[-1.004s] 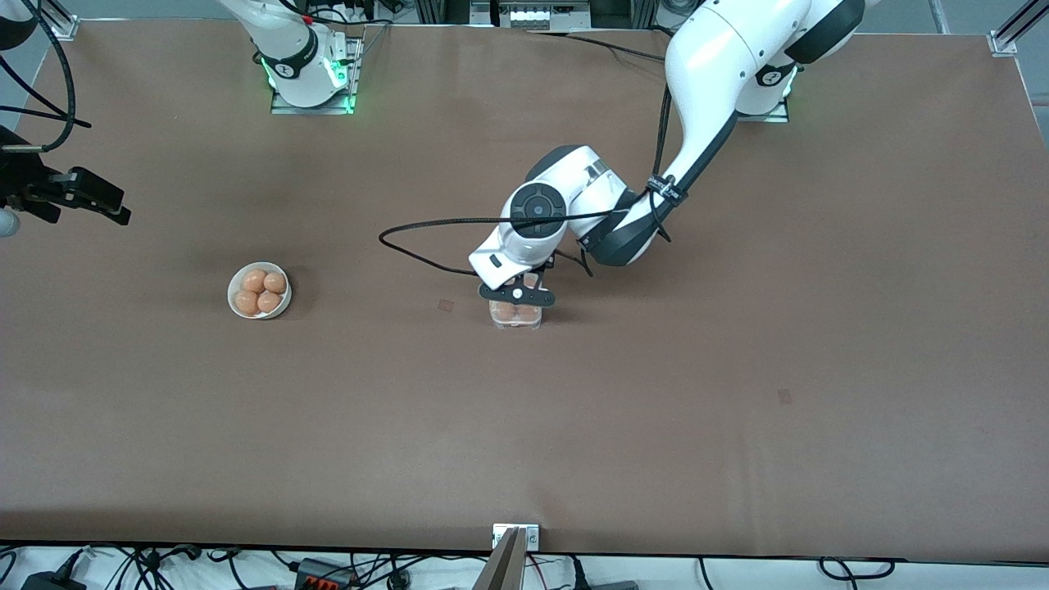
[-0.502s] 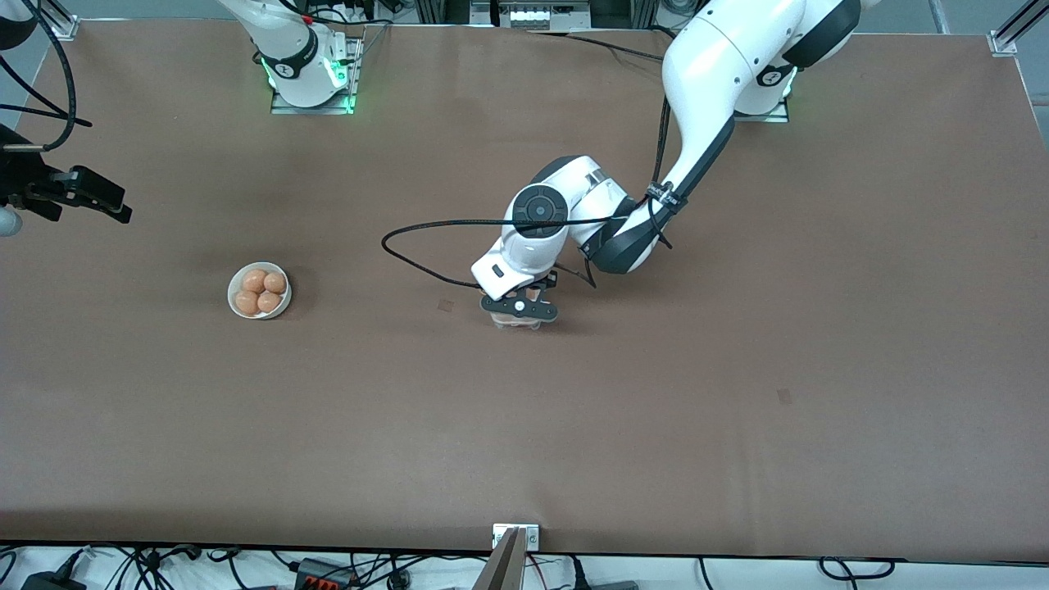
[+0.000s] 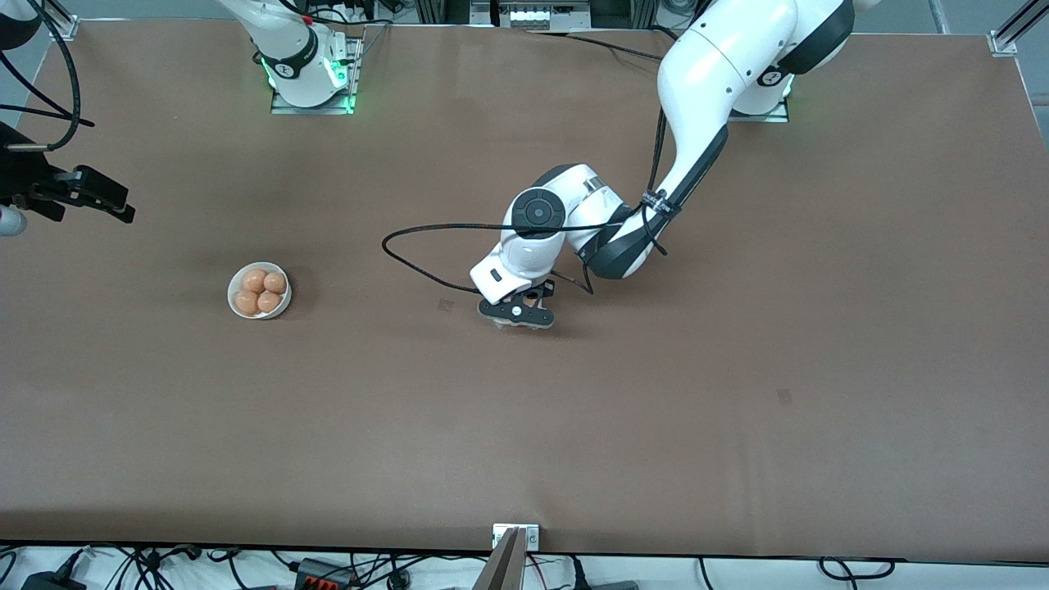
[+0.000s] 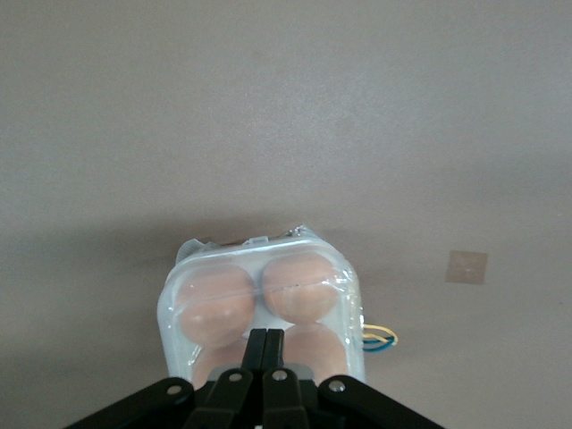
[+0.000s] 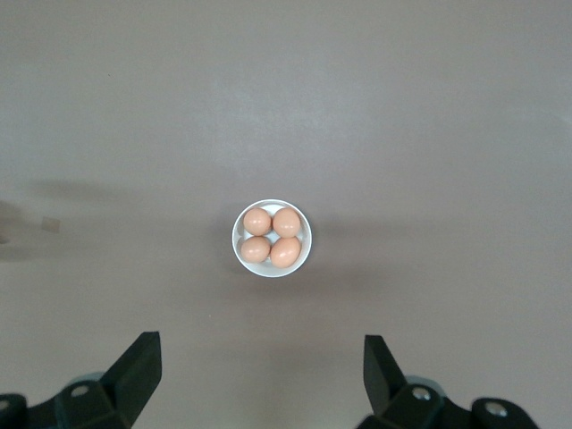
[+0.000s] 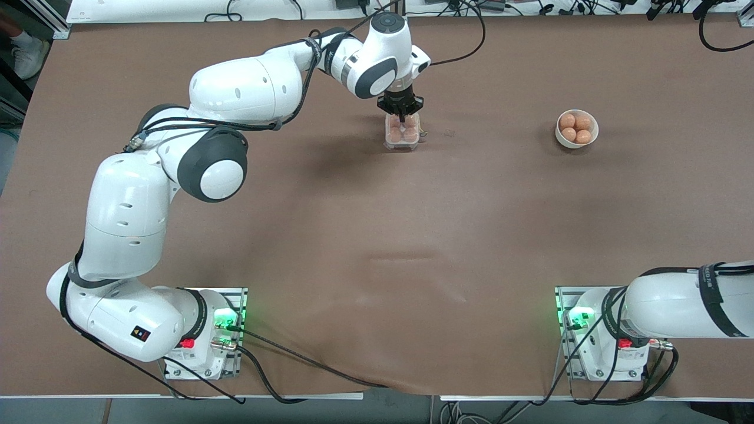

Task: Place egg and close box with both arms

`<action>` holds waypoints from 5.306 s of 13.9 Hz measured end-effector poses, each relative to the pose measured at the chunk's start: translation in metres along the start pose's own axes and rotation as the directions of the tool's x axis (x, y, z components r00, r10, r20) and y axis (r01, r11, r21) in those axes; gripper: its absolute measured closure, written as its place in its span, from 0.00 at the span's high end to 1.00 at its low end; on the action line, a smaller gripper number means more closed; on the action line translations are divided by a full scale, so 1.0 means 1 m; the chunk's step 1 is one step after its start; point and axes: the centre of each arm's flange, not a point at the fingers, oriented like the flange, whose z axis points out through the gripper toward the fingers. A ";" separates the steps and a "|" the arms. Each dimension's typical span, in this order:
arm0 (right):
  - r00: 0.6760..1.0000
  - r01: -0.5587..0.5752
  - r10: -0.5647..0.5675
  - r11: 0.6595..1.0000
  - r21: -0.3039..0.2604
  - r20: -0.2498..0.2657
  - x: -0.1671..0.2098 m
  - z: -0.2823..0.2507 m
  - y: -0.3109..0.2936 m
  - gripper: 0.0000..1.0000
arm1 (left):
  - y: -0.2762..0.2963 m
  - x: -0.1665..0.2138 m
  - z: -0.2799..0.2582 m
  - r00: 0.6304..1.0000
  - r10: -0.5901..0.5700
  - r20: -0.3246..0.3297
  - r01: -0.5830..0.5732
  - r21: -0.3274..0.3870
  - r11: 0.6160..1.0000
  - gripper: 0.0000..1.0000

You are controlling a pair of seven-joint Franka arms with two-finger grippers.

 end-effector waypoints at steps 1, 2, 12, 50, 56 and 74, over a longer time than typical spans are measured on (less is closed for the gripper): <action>1.000 0.000 0.000 1.000 0.000 0.000 0.000 0.000 0.000 1.00 | 0.001 0.000 0.000 1.000 0.005 -0.005 -0.005 0.002 1.000 0.01; 1.000 0.000 0.000 1.000 0.000 0.000 0.000 0.000 0.000 1.00 | 0.001 -0.001 0.000 1.000 0.009 -0.008 -0.009 0.006 1.000 0.01; 1.000 0.000 0.000 1.000 0.000 -0.003 0.000 -0.001 0.000 1.00 | -0.028 0.032 -0.059 0.997 -0.051 -0.053 0.051 0.004 0.999 0.01; 1.000 0.000 0.000 1.000 -0.006 -0.024 -0.001 -0.013 0.001 1.00 | -0.405 -0.050 -0.390 0.979 0.028 0.200 -0.050 0.107 0.993 0.03; 1.000 0.000 0.000 1.000 -0.005 -0.020 -0.002 -0.013 0.001 1.00 | -0.417 -0.049 -0.386 0.979 -0.011 0.205 -0.013 0.116 0.993 0.15; 1.000 0.000 0.000 1.000 -0.005 -0.021 -0.002 -0.013 0.001 1.00 | -0.441 -0.053 -0.424 0.995 -0.082 0.050 0.077 0.105 0.992 1.00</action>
